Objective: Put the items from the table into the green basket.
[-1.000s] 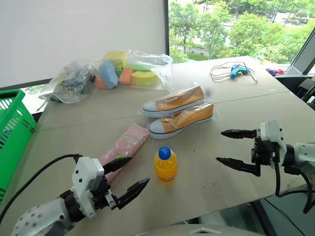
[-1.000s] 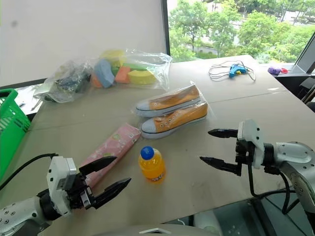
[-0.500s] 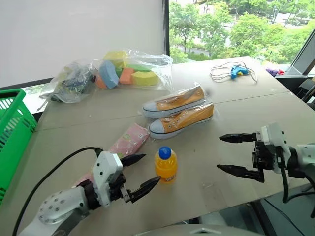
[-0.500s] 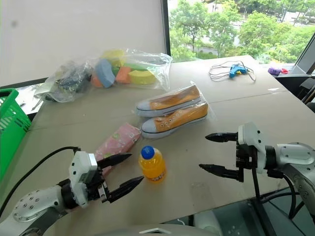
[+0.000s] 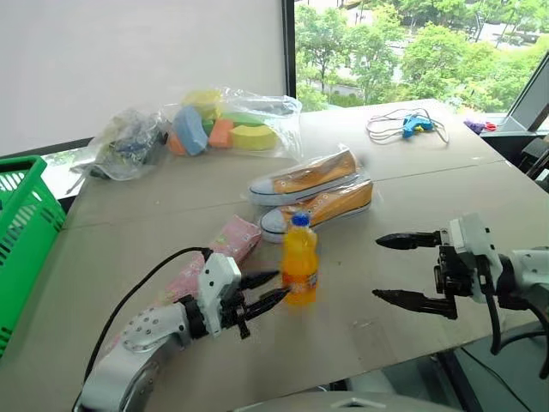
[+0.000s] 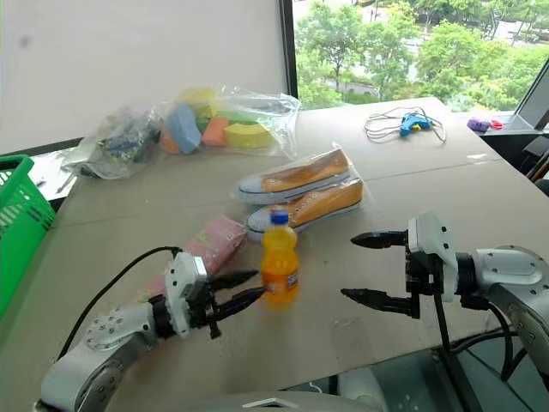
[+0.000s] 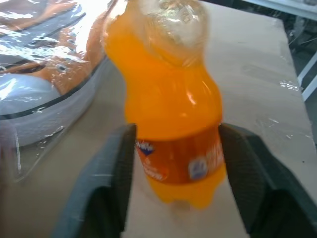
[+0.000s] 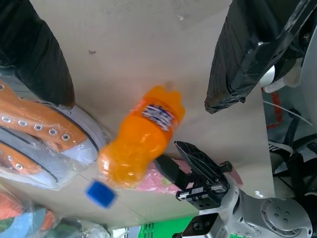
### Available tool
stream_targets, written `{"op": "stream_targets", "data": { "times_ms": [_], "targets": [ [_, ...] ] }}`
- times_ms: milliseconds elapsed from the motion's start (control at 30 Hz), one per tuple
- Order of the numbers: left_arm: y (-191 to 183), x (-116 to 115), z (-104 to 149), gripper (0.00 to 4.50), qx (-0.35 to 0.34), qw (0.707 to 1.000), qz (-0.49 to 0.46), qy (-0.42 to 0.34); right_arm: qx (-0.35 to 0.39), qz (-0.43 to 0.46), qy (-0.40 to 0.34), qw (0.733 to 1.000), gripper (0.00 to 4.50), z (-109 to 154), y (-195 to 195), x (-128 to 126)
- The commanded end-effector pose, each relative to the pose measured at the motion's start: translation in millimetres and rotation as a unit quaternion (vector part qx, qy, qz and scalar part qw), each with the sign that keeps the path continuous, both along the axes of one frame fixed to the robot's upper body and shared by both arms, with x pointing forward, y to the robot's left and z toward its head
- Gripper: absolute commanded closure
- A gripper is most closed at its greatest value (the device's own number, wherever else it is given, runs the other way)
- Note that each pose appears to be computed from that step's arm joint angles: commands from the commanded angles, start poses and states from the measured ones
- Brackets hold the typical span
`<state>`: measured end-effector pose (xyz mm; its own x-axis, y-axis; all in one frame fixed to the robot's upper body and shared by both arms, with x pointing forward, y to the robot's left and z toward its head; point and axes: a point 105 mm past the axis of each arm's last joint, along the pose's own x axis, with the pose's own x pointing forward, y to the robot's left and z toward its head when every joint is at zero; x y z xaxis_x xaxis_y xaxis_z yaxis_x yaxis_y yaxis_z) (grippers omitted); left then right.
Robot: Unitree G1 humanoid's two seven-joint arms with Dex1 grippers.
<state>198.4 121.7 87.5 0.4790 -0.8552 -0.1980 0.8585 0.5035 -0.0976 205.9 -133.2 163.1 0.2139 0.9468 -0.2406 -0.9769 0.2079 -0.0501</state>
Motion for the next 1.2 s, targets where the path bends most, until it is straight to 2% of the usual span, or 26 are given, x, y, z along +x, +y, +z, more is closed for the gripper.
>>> {"op": "stream_targets", "data": {
  "times_ms": [33, 67, 200, 233, 300, 367, 433, 533, 567, 633, 733, 800, 967, 1067, 1100, 1167, 1200],
  "targets": [
    [-2, 2, 5, 4.03, -0.004, 1.000, -0.019, -0.013, -0.006, 0.015, -0.018, 1.000, 0.00, 7, 5, -5],
    [-2, 3, 6, 4.49, -0.003, 1.000, -0.019, -0.015, -0.006, 0.015, -0.019, 1.000, 0.00, 6, 6, -5],
    [-1, 6, 12, 4.49, -0.024, 1.000, 0.001, 0.000, -0.007, 0.013, -0.018, 1.000, 0.00, 5, 8, -5],
    [-1, 8, 13, 4.26, -0.034, 0.999, 0.012, 0.012, -0.008, 0.013, -0.017, 1.000, 0.00, 4, 9, -5],
    [-4, 8, 21, 3.77, -0.068, 0.996, 0.018, 0.051, -0.011, 0.013, -0.016, 1.000, 0.00, 3, 9, -4],
    [-10, 10, 34, 2.95, -0.076, 0.995, 0.015, 0.058, -0.015, 0.012, -0.013, 1.000, 0.00, 1, 8, -2],
    [-14, 18, 45, 1.95, -0.082, 0.994, 0.029, 0.071, -0.031, -0.006, -0.006, 0.999, 0.00, -6, 5, 4],
    [-19, 23, 50, 0.54, -0.046, 0.995, 0.021, 0.087, -0.092, -0.111, 0.023, 0.989, 0.00, -29, -13, 32],
    [-19, 25, 51, 0.54, -0.034, 0.995, 0.023, 0.090, -0.102, -0.152, 0.050, 0.982, 0.00, -35, -21, 41],
    [-22, 23, 50, 0.54, -0.014, 0.996, 0.013, 0.086, -0.069, -0.196, 0.114, 0.971, 0.00, -36, -24, 51],
    [-20, 24, 52, 0.54, -0.012, 0.997, 0.017, 0.070, -0.070, -0.259, 0.164, 0.949, 0.00, -52, -21, 67],
    [-16, 23, 54, 0.54, 0.008, 0.999, 0.010, 0.033, -0.073, -0.279, 0.181, 0.940, 0.00, -62, -16, 72],
    [-4, 15, 78, 0.54, -0.016, 0.999, -0.004, -0.047, -0.114, -0.321, 0.202, 0.918, 0.00, -89, -13, 79],
    [3, 12, 78, 0.54, 0.005, 0.998, -0.010, -0.065, -0.129, -0.363, 0.201, 0.901, 0.00, -99, -24, 90],
    [5, 10, 77, 0.44, 0.009, 0.998, -0.012, -0.068, -0.142, -0.371, 0.192, 0.897, 0.52, -102, -29, 93],
    [6, 8, 78, 0.44, 0.006, 0.998, -0.012, -0.069, -0.159, -0.372, 0.179, 0.897, 1.12, -105, -34, 95],
    [6, 8, 78, 0.44, 0.002, 0.998, -0.009, -0.067, -0.158, -0.373, 0.173, 0.898, 1.27, -105, -34, 97]
  ]
}}
